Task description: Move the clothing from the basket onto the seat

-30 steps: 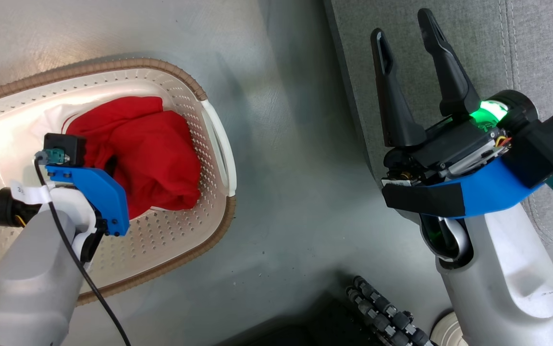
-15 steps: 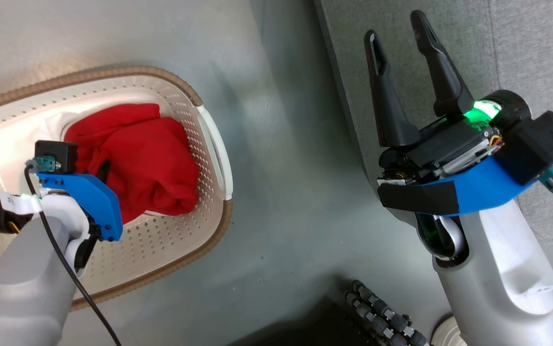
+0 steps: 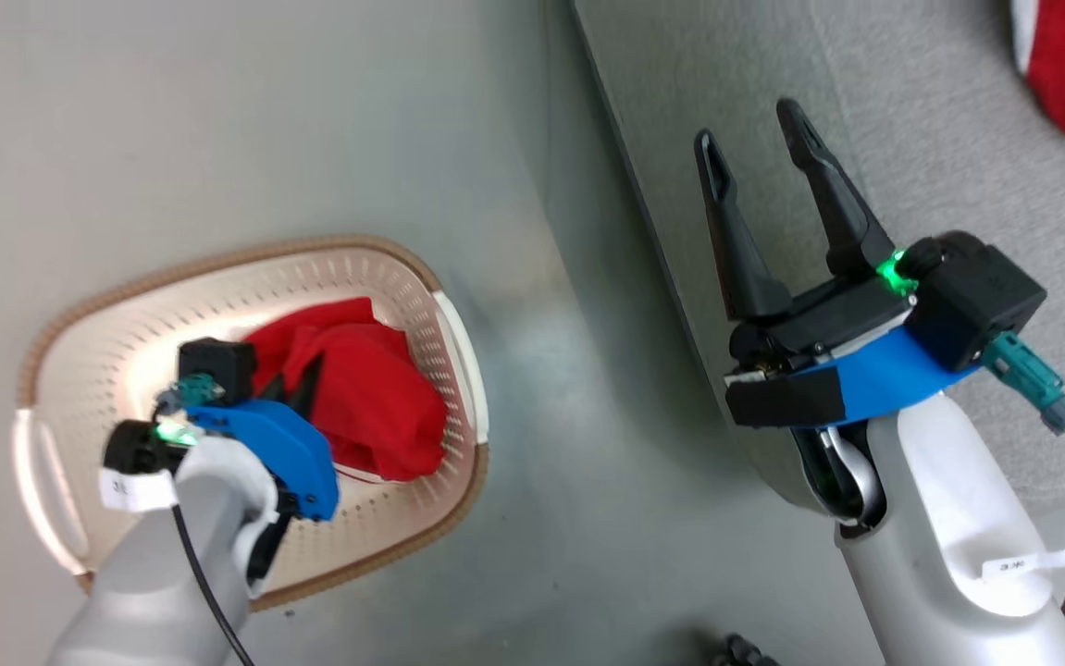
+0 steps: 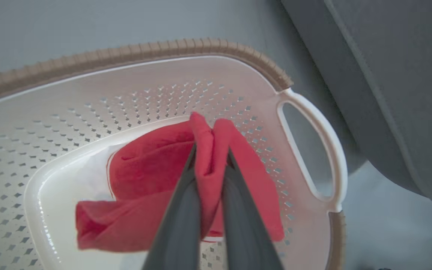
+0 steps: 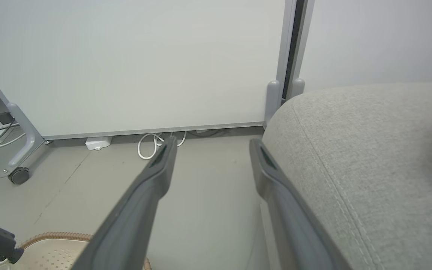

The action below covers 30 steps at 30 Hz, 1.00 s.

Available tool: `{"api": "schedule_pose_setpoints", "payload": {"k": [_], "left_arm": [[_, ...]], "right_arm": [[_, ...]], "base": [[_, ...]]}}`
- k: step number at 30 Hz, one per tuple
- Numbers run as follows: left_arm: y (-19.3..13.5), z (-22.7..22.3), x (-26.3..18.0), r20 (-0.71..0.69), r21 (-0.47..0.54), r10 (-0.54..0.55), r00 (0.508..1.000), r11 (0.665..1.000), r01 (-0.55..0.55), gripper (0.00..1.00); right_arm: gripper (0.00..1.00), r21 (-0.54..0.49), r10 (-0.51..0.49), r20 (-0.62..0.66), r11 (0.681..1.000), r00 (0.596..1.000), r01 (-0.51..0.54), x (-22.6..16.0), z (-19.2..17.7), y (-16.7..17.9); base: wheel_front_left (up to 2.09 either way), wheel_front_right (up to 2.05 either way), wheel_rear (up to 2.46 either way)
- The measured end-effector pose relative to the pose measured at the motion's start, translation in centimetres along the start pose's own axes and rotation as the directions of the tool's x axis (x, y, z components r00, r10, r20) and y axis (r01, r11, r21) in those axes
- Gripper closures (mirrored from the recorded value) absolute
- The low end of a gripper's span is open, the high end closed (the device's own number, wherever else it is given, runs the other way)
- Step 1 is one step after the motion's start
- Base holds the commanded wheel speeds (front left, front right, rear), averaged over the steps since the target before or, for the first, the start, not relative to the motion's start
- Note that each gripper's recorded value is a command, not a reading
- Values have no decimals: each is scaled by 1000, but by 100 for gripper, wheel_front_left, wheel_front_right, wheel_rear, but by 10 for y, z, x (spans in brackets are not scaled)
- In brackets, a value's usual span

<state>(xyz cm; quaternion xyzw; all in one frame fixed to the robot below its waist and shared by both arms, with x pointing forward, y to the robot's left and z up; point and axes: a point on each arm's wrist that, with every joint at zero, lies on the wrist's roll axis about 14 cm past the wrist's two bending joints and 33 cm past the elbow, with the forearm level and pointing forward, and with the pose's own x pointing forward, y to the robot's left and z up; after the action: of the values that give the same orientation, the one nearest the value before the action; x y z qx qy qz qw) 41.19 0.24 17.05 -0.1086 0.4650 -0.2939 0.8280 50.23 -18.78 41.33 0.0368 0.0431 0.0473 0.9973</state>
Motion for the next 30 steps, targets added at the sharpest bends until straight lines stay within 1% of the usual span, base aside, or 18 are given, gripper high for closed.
{"api": "schedule_pose_setpoints", "payload": {"k": [3,8,14,22,23,26,30], "left_arm": [[-19,19,-19,73,5,-16,997,1000,16,100],[-46,44,-55,160,53,-40,986,998,32,100],[-87,83,-98,292,131,-99,951,989,62,100],[-128,127,-158,453,246,-158,878,968,47,100],[-136,137,-172,487,270,-172,856,962,39,100],[-149,153,-192,539,302,-194,820,953,27,100],[-170,181,-218,607,357,-242,757,934,12,100]], "right_arm": [[0,2,-4,15,1000,1000,4,-11,13,3],[0,16,18,50,1000,999,-18,-28,36,18],[0,31,42,80,999,996,-44,-53,61,34],[0,39,93,125,994,988,-98,-87,89,60],[0,41,109,138,992,984,-116,-94,95,67],[0,39,128,155,990,980,-136,-102,103,75],[0,36,156,165,986,974,-164,-108,108,87]], "base": [[0,0,0],[0,0,0],[0,0,0],[0,0,0],[0,0,0],[0,0,0],[0,0,0]]}}
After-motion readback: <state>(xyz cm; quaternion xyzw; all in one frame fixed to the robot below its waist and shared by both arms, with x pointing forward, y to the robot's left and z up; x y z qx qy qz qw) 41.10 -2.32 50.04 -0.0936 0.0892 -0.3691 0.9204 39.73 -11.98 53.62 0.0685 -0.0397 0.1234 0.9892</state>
